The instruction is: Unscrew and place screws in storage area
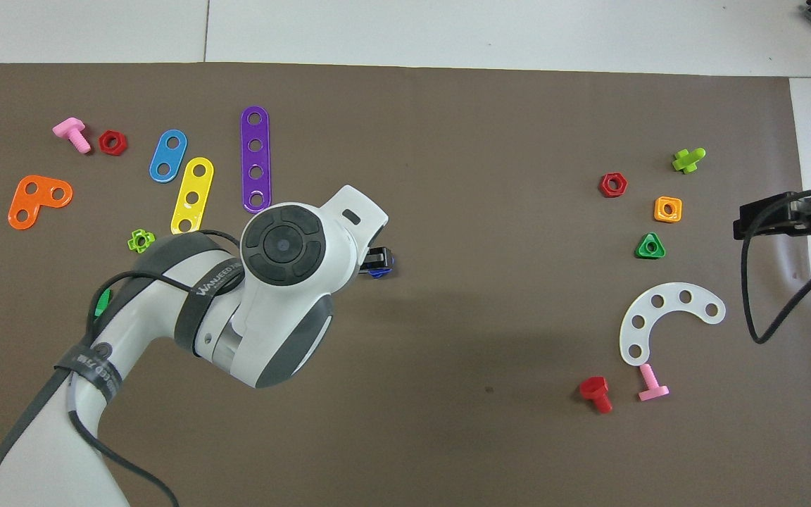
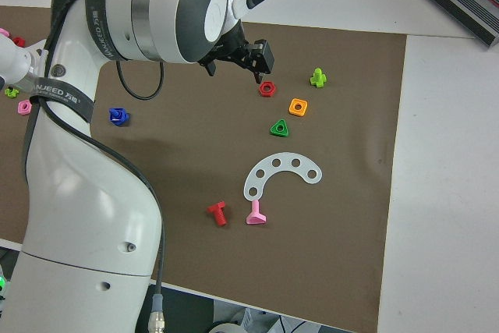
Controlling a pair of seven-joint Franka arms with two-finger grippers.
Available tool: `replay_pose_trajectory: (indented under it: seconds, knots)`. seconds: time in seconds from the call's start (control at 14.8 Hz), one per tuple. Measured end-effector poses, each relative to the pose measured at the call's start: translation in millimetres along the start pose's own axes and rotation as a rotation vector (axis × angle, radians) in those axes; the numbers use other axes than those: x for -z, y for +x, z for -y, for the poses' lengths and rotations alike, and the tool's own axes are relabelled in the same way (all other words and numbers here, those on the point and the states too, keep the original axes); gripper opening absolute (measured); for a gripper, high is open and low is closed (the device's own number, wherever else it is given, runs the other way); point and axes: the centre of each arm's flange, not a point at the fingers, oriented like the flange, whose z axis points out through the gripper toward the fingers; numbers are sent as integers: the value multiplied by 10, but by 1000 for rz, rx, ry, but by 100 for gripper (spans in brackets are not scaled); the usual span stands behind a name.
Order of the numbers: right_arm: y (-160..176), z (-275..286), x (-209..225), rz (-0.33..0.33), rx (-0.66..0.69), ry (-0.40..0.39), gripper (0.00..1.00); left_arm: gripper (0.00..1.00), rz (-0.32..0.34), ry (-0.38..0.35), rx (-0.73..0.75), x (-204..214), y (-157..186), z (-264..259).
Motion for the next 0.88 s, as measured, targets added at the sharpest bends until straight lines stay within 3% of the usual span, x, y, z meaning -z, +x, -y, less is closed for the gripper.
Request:
replay_pose_trajectory:
  seconds: [0.27, 0.88]
  knots:
    - [0, 0, 0, 0, 0, 0, 100, 96, -18, 40, 11, -470, -34, -292]
    - [0, 0, 0, 0, 0, 0, 100, 93, -89, 46, -29, -716, 116, -396]
